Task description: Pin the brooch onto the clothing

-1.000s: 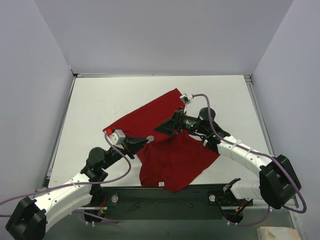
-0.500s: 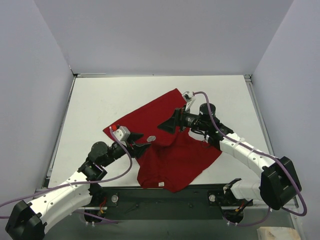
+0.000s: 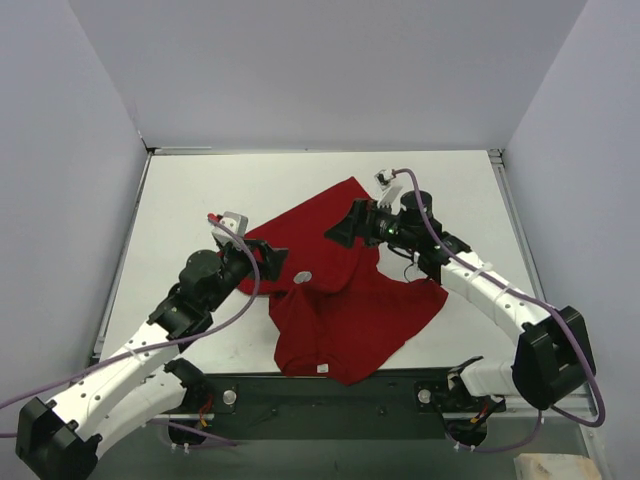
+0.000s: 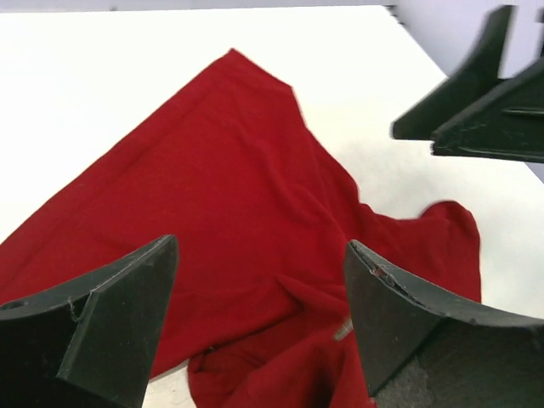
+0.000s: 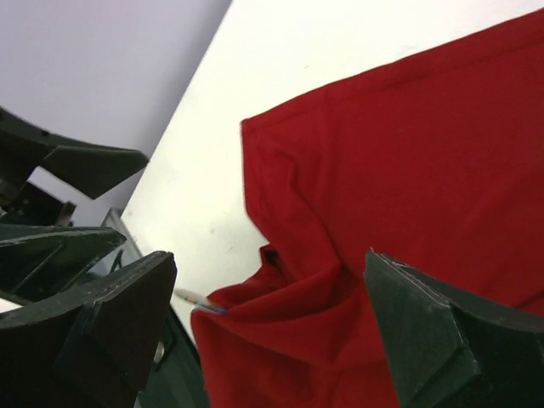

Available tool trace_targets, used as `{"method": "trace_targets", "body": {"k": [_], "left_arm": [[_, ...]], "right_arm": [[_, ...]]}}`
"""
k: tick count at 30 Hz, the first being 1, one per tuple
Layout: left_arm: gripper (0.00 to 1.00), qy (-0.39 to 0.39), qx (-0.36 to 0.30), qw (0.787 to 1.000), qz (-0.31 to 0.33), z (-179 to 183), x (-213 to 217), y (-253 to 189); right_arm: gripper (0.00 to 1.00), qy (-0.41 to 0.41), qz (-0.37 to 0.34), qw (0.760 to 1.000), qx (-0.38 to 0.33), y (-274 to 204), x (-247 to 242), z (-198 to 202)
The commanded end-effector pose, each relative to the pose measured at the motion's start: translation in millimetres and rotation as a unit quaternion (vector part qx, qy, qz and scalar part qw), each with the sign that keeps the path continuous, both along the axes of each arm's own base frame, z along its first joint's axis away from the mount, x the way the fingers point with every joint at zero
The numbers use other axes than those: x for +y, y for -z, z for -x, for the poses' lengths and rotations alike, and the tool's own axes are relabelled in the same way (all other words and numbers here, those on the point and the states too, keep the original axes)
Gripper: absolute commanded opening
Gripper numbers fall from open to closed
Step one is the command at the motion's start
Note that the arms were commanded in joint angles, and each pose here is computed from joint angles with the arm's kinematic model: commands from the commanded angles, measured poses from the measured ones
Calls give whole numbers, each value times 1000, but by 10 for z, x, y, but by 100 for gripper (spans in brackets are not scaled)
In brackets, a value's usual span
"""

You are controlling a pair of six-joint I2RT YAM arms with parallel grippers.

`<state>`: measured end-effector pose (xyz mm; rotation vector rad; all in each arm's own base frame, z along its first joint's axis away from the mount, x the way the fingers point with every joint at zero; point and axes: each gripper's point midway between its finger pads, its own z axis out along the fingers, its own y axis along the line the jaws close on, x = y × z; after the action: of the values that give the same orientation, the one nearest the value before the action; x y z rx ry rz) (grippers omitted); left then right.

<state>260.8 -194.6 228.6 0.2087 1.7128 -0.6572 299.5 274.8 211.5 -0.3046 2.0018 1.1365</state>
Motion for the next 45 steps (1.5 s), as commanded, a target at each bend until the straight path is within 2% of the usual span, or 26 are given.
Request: {"method": "trace_targets", "body": {"k": [1,6,8,12,13,15,17,22,25,26,27,31,36,41,45], "left_arm": [[88,-60,56,997,-6,-210,151,28],[88,-88,111,990,1,-412,318,92],[88,-75,156,985,-3,-456,336,243],[88,-115,226,967,13,-650,582,479],[89,-136,247,959,17,-719,704,592],[89,-154,278,948,35,-769,809,720],[91,-193,323,925,58,-830,1039,932],[91,-198,409,882,123,-877,1267,1316],[91,-243,417,871,91,-881,1453,1446],[91,-253,417,869,86,-879,1489,1463],[91,-264,423,863,80,-843,1531,1495],[93,-329,423,843,46,-786,1781,1565],[95,-358,452,816,39,-687,1897,1773],[93,-349,461,815,45,-771,1859,1932],[88,-340,466,815,52,-839,1822,2030]], "right_arm": [[100,73,41,996,-5,-72,-200,-373],[100,133,94,986,36,156,-401,-714],[100,153,99,982,45,164,-466,-902],[100,191,109,974,57,233,-612,-1211],[100,199,106,973,51,158,-624,-1302],[100,216,120,967,69,315,-716,-1465],[100,227,123,962,86,398,-753,-1623],[100,251,141,950,118,618,-860,-1893],[100,253,151,947,126,704,-852,-2068],[100,251,164,943,144,885,-858,-2088],[100,253,158,945,135,787,-844,-2203],[100,255,170,940,150,975,-846,-2441],[100,266,162,937,159,1091,-903,-2715],[99,267,142,937,176,1281,-872,-2935],[99,270,140,936,179,1356,-847,-3045]]}}
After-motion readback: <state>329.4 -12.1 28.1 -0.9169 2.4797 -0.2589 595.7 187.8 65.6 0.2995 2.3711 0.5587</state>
